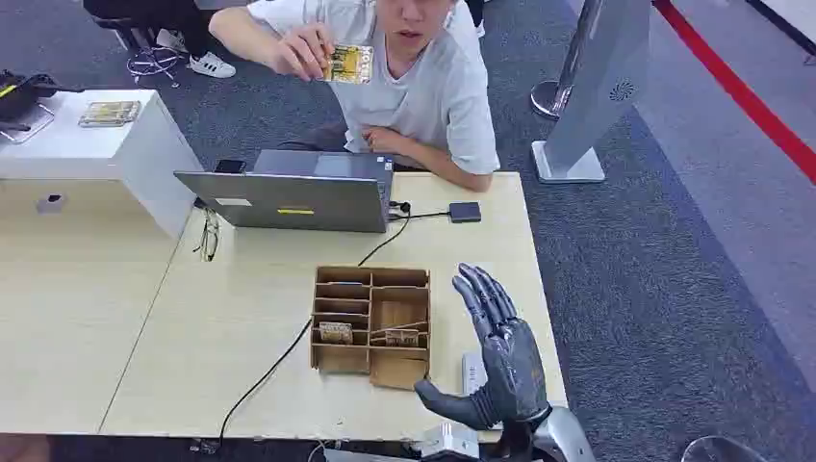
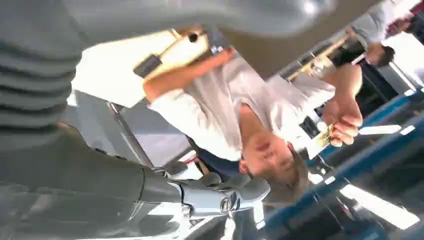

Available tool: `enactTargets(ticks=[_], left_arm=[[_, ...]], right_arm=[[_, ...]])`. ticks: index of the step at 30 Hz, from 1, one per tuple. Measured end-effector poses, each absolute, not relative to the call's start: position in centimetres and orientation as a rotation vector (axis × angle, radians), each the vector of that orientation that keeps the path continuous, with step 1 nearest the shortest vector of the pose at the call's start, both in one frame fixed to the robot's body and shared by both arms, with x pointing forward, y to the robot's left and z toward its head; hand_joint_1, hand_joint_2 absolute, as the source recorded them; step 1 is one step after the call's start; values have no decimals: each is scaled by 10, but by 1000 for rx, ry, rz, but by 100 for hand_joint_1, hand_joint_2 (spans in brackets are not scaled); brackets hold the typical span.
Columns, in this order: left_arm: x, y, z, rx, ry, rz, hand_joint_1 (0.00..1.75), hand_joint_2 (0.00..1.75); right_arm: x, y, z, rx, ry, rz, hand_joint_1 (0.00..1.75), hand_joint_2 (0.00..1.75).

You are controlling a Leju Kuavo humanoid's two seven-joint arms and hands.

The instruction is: Pass the card to the sensor for recognition and then transmit it.

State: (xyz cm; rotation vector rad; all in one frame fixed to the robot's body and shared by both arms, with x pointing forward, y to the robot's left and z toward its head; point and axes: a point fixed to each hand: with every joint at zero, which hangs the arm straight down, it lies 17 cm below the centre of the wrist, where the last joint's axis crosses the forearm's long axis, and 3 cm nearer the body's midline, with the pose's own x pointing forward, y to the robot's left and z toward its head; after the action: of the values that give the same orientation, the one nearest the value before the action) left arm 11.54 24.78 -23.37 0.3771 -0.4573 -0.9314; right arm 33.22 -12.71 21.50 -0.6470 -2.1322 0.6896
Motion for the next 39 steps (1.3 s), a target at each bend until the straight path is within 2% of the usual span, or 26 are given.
enactTargets(ticks=[10,34,39], left_arm=[[106,236,-243,244,-421,-855,0,0],[-2,227,-239,-319,-152,-354,0,0],[-11,249,-237,-310,-145,-308,0,0]], right_arm=[[354,-120,249,-721,-2197,716,0,175],[397,-73,297,-821,-2306,833,0,175],[411,-67,303,-882,-2286,874,0,175]])
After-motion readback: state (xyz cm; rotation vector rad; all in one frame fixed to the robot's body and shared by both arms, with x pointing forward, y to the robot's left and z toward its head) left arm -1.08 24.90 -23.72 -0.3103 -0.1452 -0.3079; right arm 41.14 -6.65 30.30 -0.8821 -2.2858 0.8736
